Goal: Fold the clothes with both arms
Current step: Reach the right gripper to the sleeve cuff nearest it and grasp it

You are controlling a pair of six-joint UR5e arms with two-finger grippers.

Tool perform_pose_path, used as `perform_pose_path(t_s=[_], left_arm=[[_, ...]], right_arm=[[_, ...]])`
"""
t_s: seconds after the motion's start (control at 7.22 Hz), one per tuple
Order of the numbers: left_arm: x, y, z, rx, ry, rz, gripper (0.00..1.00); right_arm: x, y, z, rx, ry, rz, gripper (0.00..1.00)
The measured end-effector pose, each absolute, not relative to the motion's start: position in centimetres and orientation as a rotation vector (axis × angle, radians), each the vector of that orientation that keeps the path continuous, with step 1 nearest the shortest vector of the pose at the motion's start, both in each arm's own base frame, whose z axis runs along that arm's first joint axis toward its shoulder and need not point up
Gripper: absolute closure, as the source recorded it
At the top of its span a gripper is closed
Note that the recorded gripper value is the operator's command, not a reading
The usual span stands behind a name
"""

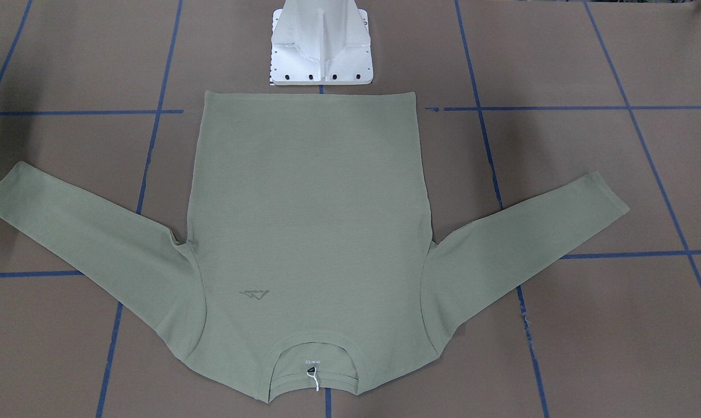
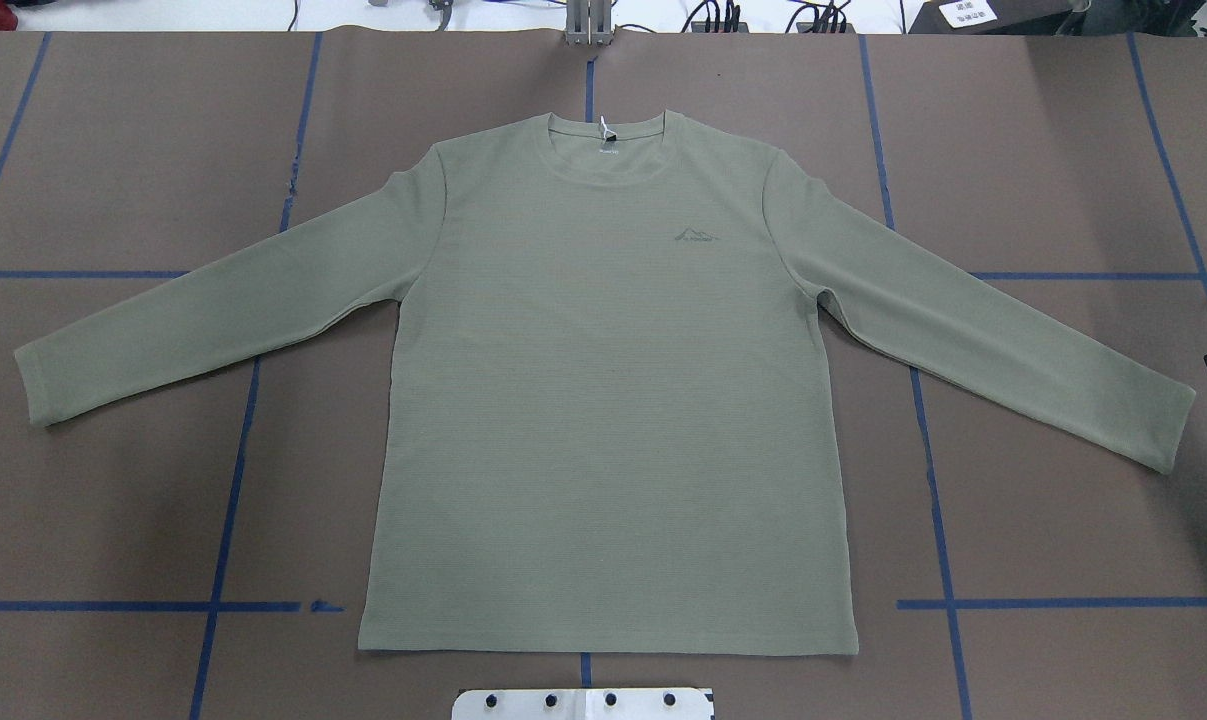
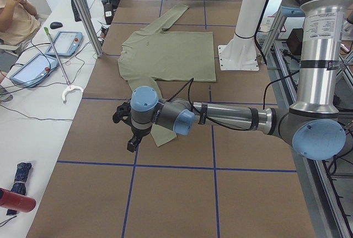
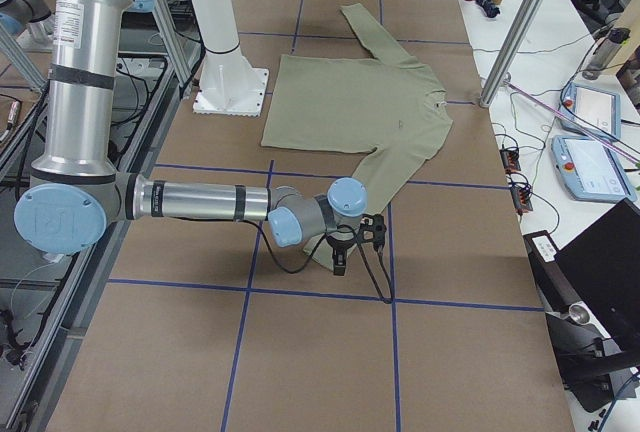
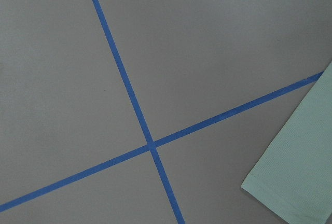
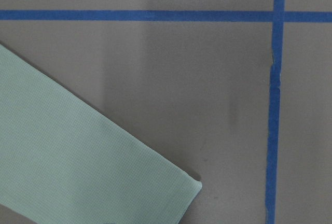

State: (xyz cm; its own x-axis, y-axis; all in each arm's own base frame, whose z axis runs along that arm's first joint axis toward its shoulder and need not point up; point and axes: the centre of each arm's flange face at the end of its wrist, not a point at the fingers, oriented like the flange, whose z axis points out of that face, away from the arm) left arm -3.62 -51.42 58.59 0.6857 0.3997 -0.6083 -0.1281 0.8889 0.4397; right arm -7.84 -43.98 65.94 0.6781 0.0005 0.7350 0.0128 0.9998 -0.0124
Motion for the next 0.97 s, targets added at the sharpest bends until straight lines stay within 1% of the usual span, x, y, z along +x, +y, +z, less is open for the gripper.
perform_pose_path(t_s=[0.28, 0.69, 0.97], left_arm=[[-3.6, -51.5, 58.5, 0.391, 0.762, 0.308, 0.00], [-3.5, -51.5, 58.5, 0.391, 0.762, 0.308, 0.00], [-3.5, -51.5, 58.3, 0.394, 0.762, 0.309, 0.00]], right_arm=[[-9.3, -43.6, 67.9, -0.052, -0.848, -0.001, 0.08], [-11.2, -46.1, 69.7, -0.078, -0.853, -0.009, 0.15], [-11.6, -46.6, 70.8, -0.096, -0.847, -0.005, 0.16]])
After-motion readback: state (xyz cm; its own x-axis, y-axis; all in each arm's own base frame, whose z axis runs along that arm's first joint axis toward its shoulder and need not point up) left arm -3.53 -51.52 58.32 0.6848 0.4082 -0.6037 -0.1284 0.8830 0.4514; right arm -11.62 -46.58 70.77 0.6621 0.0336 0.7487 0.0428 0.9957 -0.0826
